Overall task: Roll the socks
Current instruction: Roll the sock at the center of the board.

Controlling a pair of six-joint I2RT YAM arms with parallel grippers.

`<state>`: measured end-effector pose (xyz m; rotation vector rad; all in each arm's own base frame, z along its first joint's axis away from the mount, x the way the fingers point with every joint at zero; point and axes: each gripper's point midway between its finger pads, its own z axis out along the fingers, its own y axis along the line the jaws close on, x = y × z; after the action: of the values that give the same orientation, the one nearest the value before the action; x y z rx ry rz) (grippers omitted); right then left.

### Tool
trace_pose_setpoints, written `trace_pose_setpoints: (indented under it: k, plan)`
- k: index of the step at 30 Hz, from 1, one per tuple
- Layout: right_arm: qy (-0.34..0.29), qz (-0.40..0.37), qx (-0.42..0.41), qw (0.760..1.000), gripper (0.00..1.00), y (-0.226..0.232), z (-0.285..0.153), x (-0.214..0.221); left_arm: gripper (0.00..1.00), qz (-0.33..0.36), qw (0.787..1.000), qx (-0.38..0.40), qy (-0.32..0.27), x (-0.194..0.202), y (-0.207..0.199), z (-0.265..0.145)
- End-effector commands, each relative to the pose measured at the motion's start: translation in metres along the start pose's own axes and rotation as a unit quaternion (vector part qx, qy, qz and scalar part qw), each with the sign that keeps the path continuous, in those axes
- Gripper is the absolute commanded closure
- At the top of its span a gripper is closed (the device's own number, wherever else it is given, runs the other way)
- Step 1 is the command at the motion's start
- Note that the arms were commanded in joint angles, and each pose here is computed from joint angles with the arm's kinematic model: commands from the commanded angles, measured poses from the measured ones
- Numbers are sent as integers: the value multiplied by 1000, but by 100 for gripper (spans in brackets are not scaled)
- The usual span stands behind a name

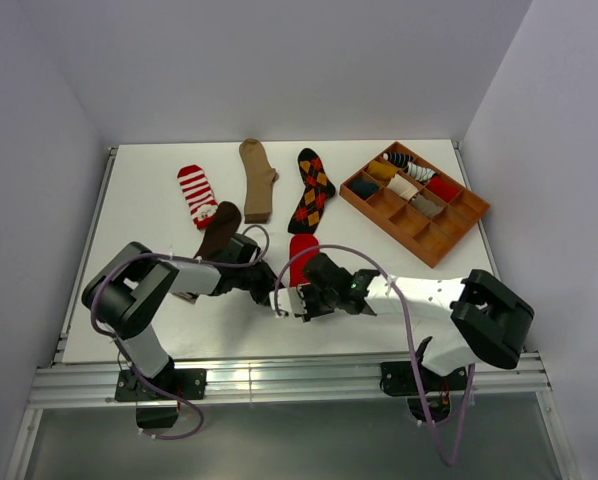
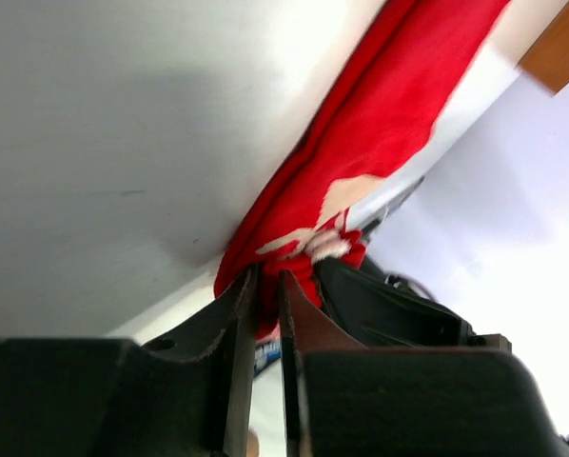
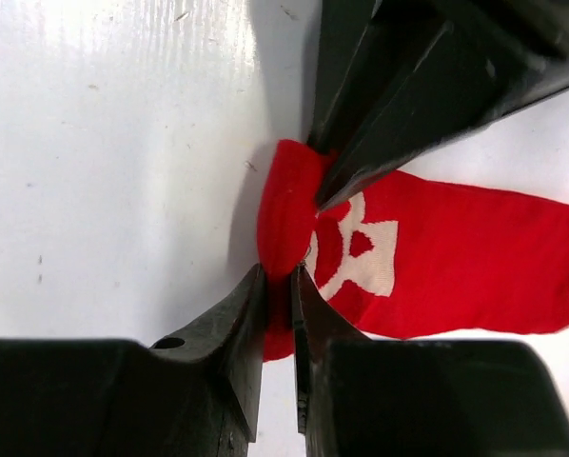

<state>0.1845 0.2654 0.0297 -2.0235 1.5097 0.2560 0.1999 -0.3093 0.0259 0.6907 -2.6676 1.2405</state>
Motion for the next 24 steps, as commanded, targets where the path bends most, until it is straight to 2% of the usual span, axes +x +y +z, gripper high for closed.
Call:
trace_pose_setpoints:
  k: [1, 2, 8, 11, 14, 15, 16, 19, 24]
  plan:
    - [1, 53, -103, 993, 82, 26, -10, 6, 80, 7, 997, -1, -76, -25, -2, -14]
    - [-14, 59, -114, 992, 82, 23, -12, -1, 80, 11, 996, 6, -86, -26, -7, -17]
    - [-10, 131, -184, 974, 82, 16, -17, 7, 79, 24, 991, 9, -130, -37, -11, -26]
    - [-19, 185, -265, 946, 81, 28, -19, 7, 78, 39, 987, 13, -156, -42, -16, -32]
    - [-35, 221, -295, 929, 81, 15, -22, 7, 77, 48, 982, 14, -184, -47, -16, -38]
    - [-36, 250, -330, 910, 80, 24, -23, 9, 78, 50, 981, 17, -188, -47, -16, -39]
    - [-46, 252, -331, 908, 80, 13, -23, 6, 79, 50, 980, 26, -193, -47, -19, -41]
    - [-52, 308, -353, 882, 80, 2, -27, 9, 80, 52, 973, 33, -224, -51, -16, -45]
    - [-42, 374, -400, 836, 80, 4, -30, 19, 76, 126, 952, 40, -277, -46, -45, -52]
